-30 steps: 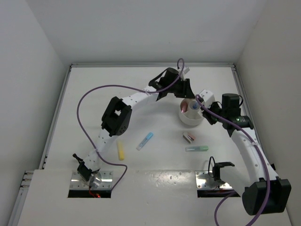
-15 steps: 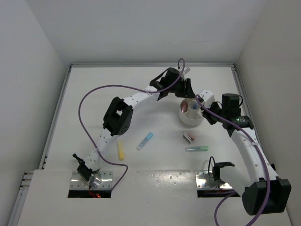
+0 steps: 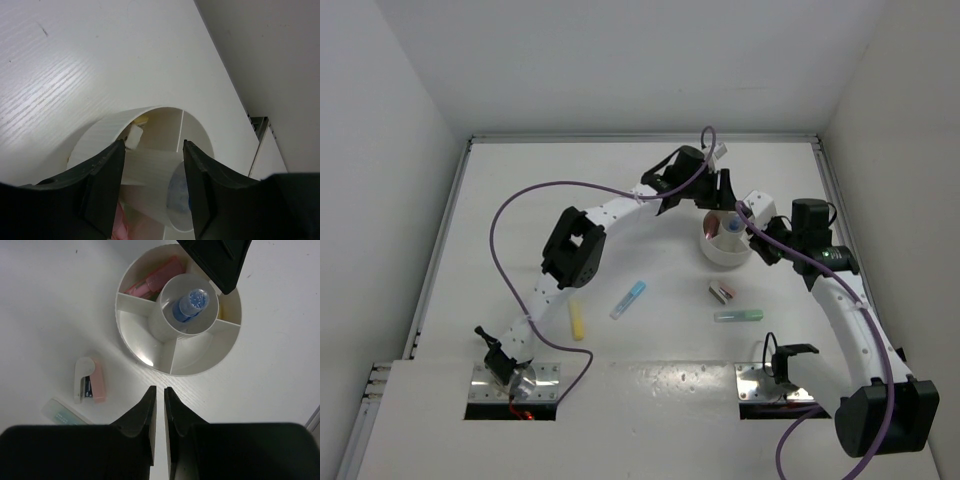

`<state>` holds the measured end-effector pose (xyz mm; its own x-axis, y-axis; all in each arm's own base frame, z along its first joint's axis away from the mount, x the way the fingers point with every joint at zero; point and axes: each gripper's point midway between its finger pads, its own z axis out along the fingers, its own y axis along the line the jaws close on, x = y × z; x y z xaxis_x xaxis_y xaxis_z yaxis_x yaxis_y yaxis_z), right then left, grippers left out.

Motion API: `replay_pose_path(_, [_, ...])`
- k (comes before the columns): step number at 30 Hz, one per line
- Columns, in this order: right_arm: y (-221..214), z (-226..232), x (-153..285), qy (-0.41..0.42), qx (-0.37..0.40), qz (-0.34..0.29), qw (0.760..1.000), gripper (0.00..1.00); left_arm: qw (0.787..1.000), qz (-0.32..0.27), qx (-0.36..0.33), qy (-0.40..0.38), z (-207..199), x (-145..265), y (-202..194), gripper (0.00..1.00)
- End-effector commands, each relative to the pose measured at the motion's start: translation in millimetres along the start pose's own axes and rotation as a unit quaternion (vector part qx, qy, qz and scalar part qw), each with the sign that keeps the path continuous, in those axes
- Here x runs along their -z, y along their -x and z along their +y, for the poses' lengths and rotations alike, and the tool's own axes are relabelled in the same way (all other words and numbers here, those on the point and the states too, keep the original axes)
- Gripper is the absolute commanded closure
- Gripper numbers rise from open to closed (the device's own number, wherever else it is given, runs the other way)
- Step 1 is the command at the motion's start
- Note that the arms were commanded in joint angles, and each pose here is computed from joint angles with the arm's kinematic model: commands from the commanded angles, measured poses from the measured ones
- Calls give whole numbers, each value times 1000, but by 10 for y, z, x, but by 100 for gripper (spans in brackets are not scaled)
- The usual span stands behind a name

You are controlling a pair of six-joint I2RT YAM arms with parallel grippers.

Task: Sort the stationery into containers
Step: Place the stationery in the storage box.

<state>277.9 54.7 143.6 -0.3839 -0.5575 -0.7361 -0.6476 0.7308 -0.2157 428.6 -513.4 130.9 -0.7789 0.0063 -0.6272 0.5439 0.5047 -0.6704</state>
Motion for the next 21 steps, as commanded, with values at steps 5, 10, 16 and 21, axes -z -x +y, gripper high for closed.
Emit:
replay_pose_path(5, [47,22,-1,8,7,-8,1000,88,999,-34,-25,-26,-284,70,271,43])
replay_pose_path(10, [65,8,-4,5,8,-12,1000,82,993,-100,-56,-21,-500,502,812,43])
replay_pose_path(16, [27,190,3,50,25,-17,998,30,980,-180,-74,47,-354,1235,1348,49])
replay_pose_path(21, [28,620,105,179,58,-27,982,43,974,-196,-86,76,-412,1948,1263,100])
